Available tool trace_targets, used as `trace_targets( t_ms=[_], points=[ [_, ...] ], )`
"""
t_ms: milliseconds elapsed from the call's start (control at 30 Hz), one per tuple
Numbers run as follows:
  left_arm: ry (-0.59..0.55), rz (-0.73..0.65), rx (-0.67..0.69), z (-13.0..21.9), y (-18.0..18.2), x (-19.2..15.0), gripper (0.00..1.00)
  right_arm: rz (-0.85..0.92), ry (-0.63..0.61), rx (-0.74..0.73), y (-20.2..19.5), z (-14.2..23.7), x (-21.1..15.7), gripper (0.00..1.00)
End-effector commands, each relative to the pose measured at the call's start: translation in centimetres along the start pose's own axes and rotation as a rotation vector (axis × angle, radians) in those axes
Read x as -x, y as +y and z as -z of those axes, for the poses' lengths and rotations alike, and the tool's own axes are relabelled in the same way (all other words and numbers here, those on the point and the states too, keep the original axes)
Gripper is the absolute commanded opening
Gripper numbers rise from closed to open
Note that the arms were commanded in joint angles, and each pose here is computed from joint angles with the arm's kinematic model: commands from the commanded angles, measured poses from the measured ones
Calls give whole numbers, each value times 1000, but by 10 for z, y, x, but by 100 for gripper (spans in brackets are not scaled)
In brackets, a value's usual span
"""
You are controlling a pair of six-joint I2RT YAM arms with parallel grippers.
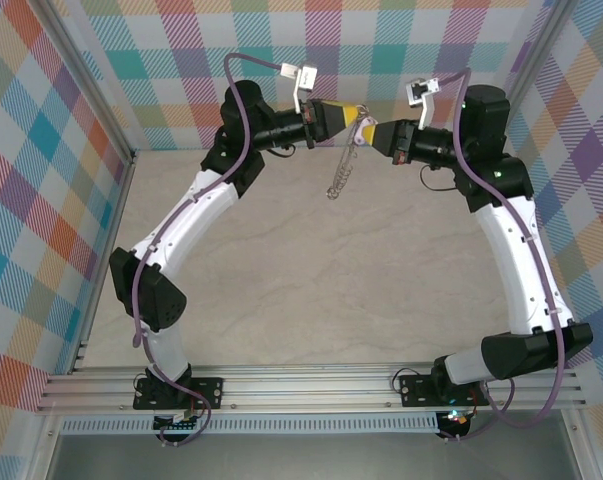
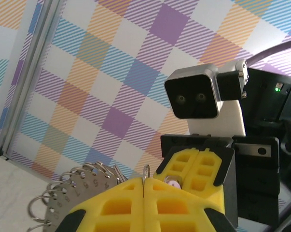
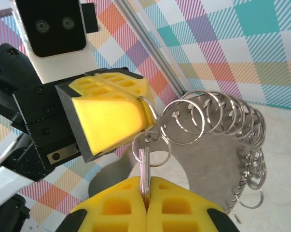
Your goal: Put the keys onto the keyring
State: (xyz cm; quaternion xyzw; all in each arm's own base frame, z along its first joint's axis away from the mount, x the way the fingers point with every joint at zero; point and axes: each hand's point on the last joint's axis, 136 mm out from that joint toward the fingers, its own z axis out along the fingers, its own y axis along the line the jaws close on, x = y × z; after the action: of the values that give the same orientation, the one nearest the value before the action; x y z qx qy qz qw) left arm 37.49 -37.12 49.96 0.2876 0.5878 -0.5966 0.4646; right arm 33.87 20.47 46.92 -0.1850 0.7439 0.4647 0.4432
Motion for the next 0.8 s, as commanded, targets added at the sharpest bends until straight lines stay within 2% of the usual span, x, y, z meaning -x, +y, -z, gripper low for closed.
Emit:
trace_targets(
  t_ms=[0,267,767],
  points=[
    [-37,-130,6,17,-26,28,0,18,47,-30,-5,4,-6,0],
    [-7,-157,24,21,-26,23,0,22,83,-49,-9,5,-3,0],
    [29,-162,15,19,-26,17,0,25,136,64,7,-4,8,0]
  ],
)
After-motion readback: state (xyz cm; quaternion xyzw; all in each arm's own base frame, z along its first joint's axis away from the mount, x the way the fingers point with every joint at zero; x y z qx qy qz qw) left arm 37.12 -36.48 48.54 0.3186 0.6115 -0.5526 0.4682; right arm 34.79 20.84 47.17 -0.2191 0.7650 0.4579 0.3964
